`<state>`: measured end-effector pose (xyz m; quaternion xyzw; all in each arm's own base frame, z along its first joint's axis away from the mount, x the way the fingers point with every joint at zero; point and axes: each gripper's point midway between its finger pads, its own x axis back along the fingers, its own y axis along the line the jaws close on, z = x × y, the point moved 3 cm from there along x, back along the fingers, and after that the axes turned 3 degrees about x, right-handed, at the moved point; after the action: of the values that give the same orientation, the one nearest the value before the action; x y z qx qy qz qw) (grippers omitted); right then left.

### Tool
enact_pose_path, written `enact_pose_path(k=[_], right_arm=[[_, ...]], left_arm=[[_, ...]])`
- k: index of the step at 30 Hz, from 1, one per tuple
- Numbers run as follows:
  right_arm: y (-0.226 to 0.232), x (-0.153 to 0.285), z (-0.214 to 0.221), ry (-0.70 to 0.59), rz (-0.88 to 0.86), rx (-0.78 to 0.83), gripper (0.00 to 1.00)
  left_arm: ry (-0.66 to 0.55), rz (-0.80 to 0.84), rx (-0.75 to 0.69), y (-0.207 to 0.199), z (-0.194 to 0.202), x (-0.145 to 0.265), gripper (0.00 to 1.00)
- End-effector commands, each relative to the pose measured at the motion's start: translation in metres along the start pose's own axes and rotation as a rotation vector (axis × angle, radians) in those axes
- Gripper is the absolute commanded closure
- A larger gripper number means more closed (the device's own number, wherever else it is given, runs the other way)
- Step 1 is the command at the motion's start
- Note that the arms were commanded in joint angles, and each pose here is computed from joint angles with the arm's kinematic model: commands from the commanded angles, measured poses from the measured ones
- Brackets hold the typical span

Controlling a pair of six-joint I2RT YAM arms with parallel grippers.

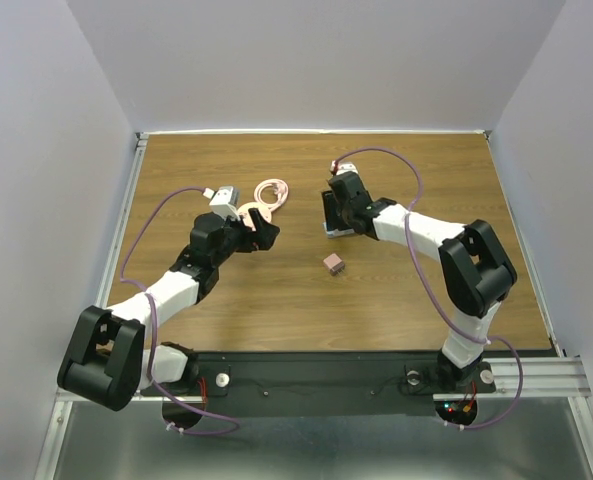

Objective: Insert the plug

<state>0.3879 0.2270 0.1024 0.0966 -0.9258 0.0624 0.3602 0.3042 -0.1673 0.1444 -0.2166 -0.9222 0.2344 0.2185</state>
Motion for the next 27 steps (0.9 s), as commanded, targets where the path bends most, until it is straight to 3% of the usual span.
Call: enact_pose_path(k=[1,2,3,6,10,14,20,27], right_arm=[[-0.017,0.016,-0.013,-0.005,-0.003,0.014,0.36],[-0.012,0.027,-0.020,-0.027,-0.047,0.015,0.32],[-0.011,0.032,-0.021,-0.035,-0.065,0.030,0.21],[-0.004,0.058,-0.029,-0.082,-0.129,0.061,0.10],[0.001,0.087,-0.032,-0.122,-0.219,0.077,0.10],[0.011,0.099,-0.009,-0.078,-0.315,0.086,0.10],[-0.013,0.094,0.030,-0.015,-0.161,-0.029,0.14],[-0.029,0.083,0.062,0.046,-0.056,-0.048,0.15]], left_arm=[[-0.052,0.016,-0.006,-0.005,-0.013,0.005,0.01],[-0.052,0.015,-0.006,-0.005,-0.013,0.005,0.01],[-0.053,0.017,-0.005,-0.006,-0.014,0.005,0.01],[-0.056,0.015,-0.005,-0.006,-0.014,0.006,0.01],[-0.055,0.017,-0.002,-0.006,-0.013,0.008,0.01],[-0.045,0.018,0.004,-0.005,-0.008,0.009,0.01],[0.005,0.069,0.019,-0.025,0.012,0.004,0.01],[0.092,0.159,0.024,-0.072,0.040,-0.008,0.01]])
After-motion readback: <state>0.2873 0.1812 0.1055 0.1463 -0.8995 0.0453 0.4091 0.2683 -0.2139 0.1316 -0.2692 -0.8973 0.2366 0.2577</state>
